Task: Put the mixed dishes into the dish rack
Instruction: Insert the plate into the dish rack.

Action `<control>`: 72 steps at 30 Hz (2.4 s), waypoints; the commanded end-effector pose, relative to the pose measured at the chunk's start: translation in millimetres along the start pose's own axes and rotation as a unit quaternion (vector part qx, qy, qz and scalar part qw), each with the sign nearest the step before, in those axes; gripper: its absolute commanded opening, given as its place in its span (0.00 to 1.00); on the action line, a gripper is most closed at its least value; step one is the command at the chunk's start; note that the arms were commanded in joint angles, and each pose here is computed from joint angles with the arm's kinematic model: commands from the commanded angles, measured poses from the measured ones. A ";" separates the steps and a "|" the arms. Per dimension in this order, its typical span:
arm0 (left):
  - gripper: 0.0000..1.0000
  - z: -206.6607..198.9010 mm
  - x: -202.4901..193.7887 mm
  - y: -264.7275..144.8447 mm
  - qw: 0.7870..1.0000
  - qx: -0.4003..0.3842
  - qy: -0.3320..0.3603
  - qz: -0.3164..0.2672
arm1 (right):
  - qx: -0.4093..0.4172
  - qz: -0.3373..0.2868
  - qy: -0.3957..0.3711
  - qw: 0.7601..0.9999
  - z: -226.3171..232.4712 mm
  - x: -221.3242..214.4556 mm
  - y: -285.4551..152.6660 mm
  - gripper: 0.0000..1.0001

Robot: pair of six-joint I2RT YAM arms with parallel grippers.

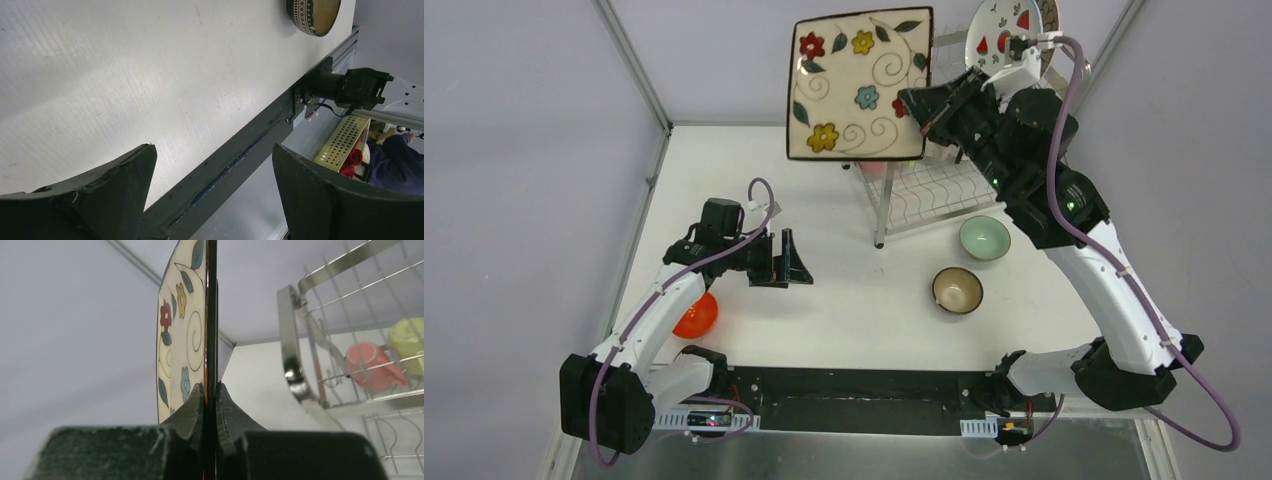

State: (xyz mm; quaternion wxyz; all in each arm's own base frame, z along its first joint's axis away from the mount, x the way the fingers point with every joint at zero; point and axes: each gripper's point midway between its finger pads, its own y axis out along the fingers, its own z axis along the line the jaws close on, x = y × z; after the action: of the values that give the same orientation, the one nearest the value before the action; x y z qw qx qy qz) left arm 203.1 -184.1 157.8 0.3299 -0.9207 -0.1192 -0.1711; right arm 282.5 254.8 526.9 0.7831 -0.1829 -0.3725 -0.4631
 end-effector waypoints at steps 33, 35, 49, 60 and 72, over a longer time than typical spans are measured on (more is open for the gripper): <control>0.89 -15.9 7.0 -4.8 0.999 -0.038 0.027 -0.005 | 0.004 -0.367 -0.105 0.924 -44.7 255.3 -9.5 0.00; 0.89 -16.8 11.4 -5.3 0.999 -0.035 0.034 -0.009 | -0.004 -0.366 -0.133 0.921 -45.3 255.6 -9.9 0.00; 0.89 -10.3 10.8 -0.7 0.998 -0.031 0.049 0.002 | -0.049 -0.387 -0.260 0.883 -51.7 272.6 -5.6 0.00; 0.89 -5.1 8.2 2.9 0.998 -0.028 0.052 0.010 | -0.052 -0.337 -0.353 0.871 -50.4 262.5 4.6 0.00; 0.89 -2.9 7.4 4.3 0.998 -0.026 0.050 0.013 | -0.046 -0.252 -0.427 0.867 -51.3 239.1 7.9 0.00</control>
State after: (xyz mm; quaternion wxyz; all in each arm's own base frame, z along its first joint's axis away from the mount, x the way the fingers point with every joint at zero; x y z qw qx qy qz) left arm 206.7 -188.2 154.3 0.3233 -0.9228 -0.0857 -0.1912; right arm 446.0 88.6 548.6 0.5085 -0.4172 -0.5877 -0.4712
